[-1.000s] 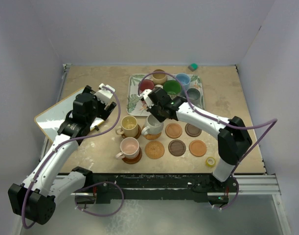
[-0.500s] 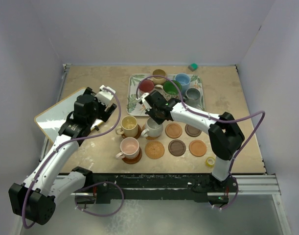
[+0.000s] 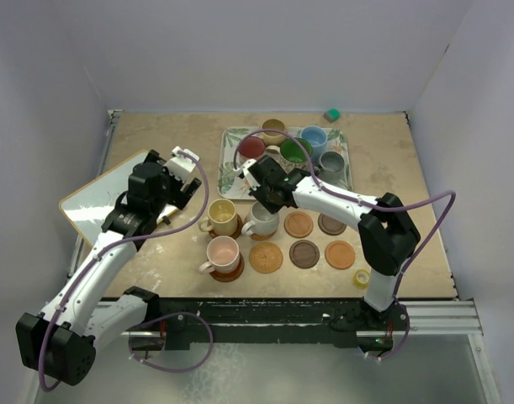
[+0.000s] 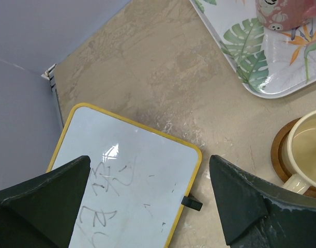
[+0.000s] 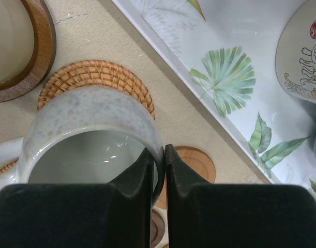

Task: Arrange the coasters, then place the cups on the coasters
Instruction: Place the cup on the coaster.

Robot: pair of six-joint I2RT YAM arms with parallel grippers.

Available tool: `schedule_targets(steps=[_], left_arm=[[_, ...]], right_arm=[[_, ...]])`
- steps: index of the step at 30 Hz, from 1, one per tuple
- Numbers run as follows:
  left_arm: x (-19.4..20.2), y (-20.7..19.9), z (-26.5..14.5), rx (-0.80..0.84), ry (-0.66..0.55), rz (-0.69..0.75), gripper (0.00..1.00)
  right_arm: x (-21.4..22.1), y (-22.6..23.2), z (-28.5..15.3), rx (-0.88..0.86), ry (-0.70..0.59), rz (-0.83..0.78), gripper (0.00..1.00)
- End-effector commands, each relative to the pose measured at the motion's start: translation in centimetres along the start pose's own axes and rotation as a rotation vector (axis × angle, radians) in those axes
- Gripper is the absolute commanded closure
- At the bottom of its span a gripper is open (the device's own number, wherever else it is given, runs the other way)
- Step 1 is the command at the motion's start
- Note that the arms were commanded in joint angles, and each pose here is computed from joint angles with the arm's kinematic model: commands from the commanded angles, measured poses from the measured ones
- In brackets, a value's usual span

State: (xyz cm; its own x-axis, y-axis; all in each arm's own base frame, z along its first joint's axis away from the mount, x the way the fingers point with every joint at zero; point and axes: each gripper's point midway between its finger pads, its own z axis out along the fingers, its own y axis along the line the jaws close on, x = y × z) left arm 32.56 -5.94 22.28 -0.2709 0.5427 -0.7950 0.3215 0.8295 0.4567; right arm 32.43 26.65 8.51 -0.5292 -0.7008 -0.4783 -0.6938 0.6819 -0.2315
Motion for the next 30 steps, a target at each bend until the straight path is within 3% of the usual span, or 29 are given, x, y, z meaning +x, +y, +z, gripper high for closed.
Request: schedule_targets(steps=[1, 16, 30], left_arm=[[-1.1, 0.7, 0.2, -0.024, -0.046, -0.007, 0.06], [-0.6, 0.5, 0.3, -0.018, -0.04, 0.0, 0.06], [-0.4, 0.5, 0.2, -0.024, -0.039, 0.006, 0.06]], right_arm=[[-4.1, -0.7, -1.6, 0.031, -0.128, 0.043, 1.0], [-3.3, 0.0, -0.8, 0.044, -0.096, 0.035, 0.96], [-3.3, -0.1, -1.3, 0.048, -0.091, 0.034, 0.8]])
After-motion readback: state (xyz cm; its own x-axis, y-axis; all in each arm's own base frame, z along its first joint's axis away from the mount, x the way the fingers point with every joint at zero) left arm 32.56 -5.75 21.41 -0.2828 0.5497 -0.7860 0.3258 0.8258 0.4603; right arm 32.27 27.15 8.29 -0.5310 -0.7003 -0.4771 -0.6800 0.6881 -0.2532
